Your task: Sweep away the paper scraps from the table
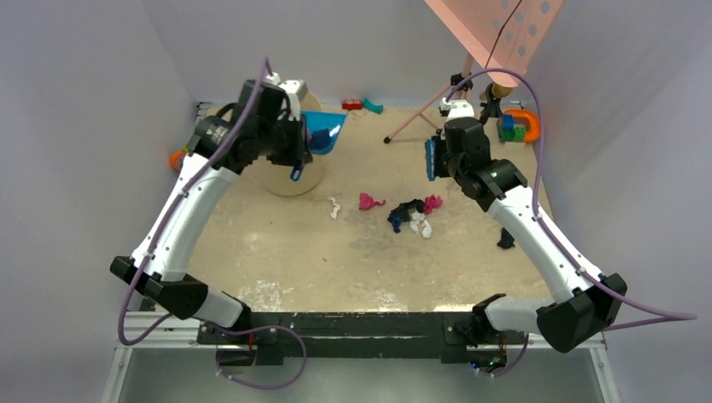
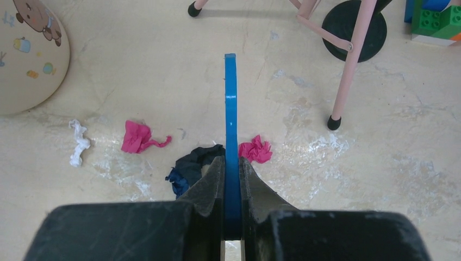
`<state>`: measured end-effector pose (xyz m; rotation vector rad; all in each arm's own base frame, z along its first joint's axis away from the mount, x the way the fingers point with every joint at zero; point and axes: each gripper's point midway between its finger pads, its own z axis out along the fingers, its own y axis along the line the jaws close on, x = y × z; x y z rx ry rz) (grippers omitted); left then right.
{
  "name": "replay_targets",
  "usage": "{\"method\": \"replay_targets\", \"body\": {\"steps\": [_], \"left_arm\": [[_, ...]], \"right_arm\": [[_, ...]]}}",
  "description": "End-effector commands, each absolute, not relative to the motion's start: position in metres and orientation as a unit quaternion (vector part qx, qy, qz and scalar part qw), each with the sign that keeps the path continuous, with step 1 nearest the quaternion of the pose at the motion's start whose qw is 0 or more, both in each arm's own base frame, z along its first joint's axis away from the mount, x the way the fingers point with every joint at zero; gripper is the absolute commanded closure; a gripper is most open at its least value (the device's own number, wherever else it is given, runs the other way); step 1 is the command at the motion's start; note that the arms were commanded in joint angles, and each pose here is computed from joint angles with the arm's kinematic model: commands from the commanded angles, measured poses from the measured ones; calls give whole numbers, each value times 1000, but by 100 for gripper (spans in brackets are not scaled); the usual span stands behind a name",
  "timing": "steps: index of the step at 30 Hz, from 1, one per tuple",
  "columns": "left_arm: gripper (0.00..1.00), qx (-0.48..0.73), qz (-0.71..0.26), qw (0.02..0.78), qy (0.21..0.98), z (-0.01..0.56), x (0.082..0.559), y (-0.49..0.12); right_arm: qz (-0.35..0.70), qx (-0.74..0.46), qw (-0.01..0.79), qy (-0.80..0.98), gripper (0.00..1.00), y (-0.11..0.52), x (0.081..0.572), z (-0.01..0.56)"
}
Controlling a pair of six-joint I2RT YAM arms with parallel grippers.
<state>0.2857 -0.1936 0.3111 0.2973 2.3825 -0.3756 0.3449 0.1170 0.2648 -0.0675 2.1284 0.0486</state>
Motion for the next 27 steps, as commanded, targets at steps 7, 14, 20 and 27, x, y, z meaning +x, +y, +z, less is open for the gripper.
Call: {"method": "replay_targets", "body": {"steps": [7, 14, 20, 27], "left_arm": [[100, -51, -496, 255, 829, 375, 327, -185], [100, -103, -672, 221, 700, 388, 356, -175], [100, -112, -746, 201, 624, 406, 364, -174], [100, -102, -777, 192, 590, 419, 361, -172]], "right_arm": [[68, -22, 511, 857, 100, 128, 343, 288], [125, -26, 485, 865, 100, 152, 343, 280], [218, -37, 441, 870, 100, 193, 343, 266], [415, -28, 332, 847, 100, 270, 330, 245]]}}
